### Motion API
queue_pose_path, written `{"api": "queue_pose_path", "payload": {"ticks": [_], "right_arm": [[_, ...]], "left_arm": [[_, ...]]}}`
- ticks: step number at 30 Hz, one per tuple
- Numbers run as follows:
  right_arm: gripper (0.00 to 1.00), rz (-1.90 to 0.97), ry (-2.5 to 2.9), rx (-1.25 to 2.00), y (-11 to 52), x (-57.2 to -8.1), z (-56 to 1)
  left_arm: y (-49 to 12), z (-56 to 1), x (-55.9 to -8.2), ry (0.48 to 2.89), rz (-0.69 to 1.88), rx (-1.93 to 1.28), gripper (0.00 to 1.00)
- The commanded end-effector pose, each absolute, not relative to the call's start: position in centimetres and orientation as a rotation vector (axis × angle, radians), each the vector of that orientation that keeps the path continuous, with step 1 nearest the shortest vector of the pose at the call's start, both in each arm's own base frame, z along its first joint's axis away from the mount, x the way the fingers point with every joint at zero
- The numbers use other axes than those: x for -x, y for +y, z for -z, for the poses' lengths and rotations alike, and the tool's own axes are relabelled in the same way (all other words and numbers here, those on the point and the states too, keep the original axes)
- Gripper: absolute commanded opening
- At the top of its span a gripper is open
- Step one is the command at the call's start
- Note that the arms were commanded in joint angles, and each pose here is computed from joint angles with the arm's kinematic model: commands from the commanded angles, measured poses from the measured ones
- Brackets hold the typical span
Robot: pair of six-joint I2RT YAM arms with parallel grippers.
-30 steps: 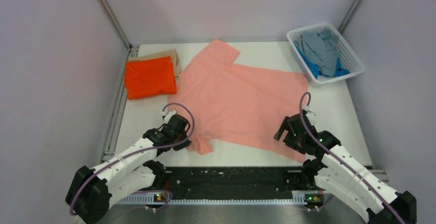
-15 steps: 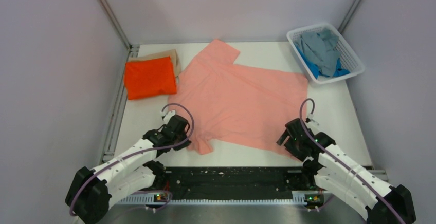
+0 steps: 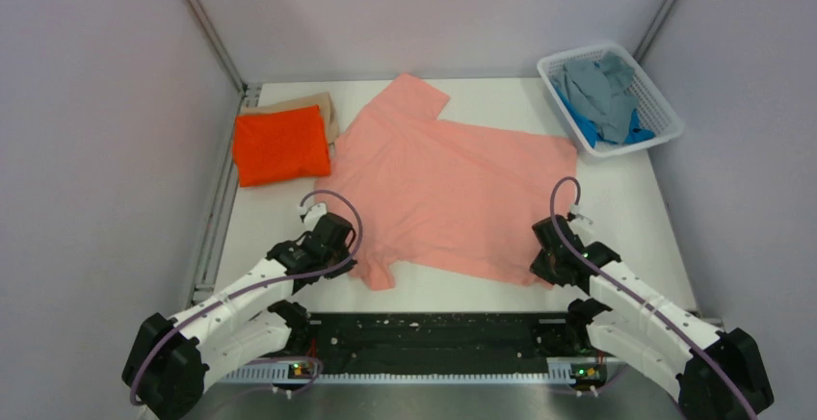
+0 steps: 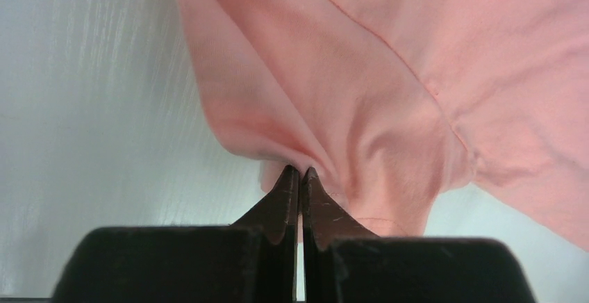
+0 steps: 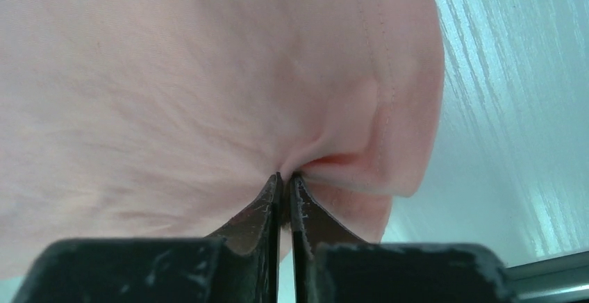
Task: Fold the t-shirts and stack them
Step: Grab the side of the flattened tshirt closest away from the robot with both arms, then fold the flattened tshirt in 1/3 of the way
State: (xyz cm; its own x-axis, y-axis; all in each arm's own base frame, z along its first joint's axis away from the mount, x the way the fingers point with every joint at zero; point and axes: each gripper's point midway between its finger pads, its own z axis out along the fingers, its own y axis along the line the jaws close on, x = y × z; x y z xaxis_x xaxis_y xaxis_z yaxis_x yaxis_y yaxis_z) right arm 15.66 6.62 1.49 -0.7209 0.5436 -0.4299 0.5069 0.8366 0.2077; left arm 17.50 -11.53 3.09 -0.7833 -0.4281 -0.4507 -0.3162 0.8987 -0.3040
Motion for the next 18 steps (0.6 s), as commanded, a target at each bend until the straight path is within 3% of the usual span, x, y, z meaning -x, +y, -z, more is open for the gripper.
{"api": "queue_pose_path", "payload": {"ticks": [1, 11, 18], "right_arm": [[0.00, -0.119, 2.498, -0.699, 6.7, -16.8, -2.1], [0.00, -0.091, 2.290, -0.554, 5.8, -21.8, -9.3], [0.00, -0.130, 2.085, -0.592, 5.2, -25.4, -12.9]], "left_arm": [[-12.2, -5.9, -19.6, 2.441, 0.329, 0.540, 0.00], [-16.0, -13.2, -25.1, 2.186, 0.553, 0.449, 0.00], [-16.0, -16.7, -30.5, 2.089, 0.470, 0.458, 0.00]]}}
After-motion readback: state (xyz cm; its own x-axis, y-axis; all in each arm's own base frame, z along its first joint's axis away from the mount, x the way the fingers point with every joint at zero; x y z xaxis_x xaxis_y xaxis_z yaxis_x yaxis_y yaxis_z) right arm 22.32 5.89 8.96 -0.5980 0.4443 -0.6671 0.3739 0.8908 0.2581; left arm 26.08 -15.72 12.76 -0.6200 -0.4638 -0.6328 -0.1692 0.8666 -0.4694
